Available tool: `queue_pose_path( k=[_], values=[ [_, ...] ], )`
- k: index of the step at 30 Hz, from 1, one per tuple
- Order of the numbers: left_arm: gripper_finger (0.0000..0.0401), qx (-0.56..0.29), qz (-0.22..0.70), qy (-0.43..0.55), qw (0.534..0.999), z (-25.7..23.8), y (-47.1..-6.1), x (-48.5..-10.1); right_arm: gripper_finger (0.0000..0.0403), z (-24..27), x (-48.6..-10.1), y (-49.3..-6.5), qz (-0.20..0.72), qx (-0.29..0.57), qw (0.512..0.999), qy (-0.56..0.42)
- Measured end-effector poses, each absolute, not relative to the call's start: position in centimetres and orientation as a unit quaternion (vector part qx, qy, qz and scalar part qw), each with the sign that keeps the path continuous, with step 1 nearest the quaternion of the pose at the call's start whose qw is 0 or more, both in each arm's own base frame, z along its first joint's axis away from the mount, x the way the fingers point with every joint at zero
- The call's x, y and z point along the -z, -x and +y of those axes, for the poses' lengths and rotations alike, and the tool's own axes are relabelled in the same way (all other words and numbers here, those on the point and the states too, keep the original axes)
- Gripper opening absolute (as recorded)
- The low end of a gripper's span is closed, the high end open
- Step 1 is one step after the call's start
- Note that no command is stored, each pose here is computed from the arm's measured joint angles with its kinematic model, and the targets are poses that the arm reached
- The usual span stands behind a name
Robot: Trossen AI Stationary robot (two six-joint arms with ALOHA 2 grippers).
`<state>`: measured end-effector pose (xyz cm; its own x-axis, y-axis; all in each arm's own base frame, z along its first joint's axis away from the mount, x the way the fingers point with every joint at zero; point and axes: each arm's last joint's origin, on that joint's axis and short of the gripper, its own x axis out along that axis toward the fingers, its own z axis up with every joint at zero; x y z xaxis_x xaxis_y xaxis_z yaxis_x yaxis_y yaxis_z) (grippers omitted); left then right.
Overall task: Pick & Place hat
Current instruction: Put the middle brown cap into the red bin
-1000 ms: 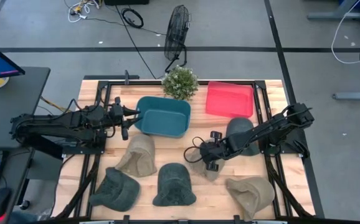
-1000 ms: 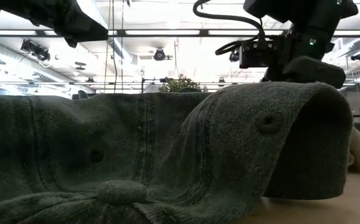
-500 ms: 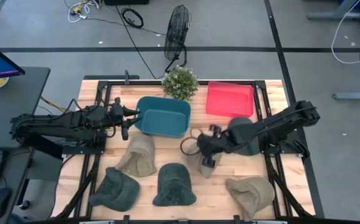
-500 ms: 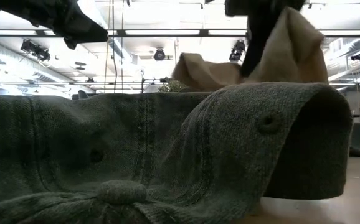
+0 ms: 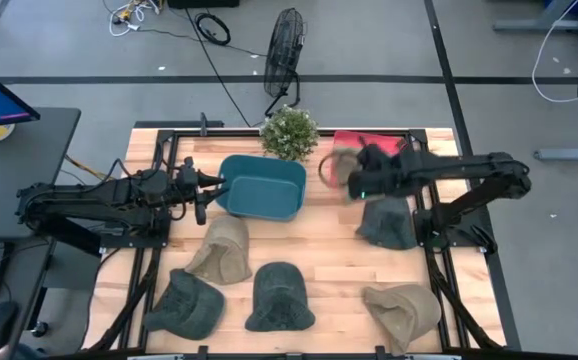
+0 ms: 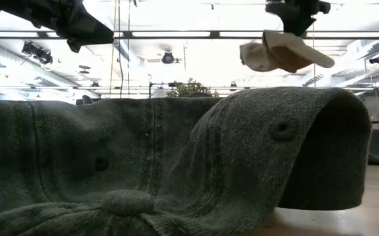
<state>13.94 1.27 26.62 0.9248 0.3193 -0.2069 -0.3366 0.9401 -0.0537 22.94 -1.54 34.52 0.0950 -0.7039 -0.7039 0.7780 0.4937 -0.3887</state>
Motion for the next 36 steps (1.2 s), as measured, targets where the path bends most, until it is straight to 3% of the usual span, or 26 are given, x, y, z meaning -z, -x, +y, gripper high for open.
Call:
queue_pose_path(
  k=[10, 15, 26, 36],
  values=[
    [0.0126, -0.167, 0.100, 0.044, 0.980, 1.3, -13.9, -26.6, 0.0008, -9.3, -35.0, -20.2, 0.409, 0.651, 0.634, -0.086],
    [0.0126, -0.167, 0.101, 0.043, 0.980, 1.3, -13.9, -26.6, 0.0008, -12.2, -32.0, -19.8, 0.422, 0.672, 0.602, -0.092],
    [0.0126, -0.167, 0.101, 0.042, 0.980, 1.3, -13.9, -26.6, 0.0009, -15.0, -22.1, -19.2, 0.428, 0.653, 0.616, -0.101],
    [0.0126, -0.167, 0.101, 0.043, 0.980, 1.3, -13.9, -26.6, 0.0009, -15.0, -17.7, -18.0, 0.438, 0.631, 0.634, -0.092]
  ],
)
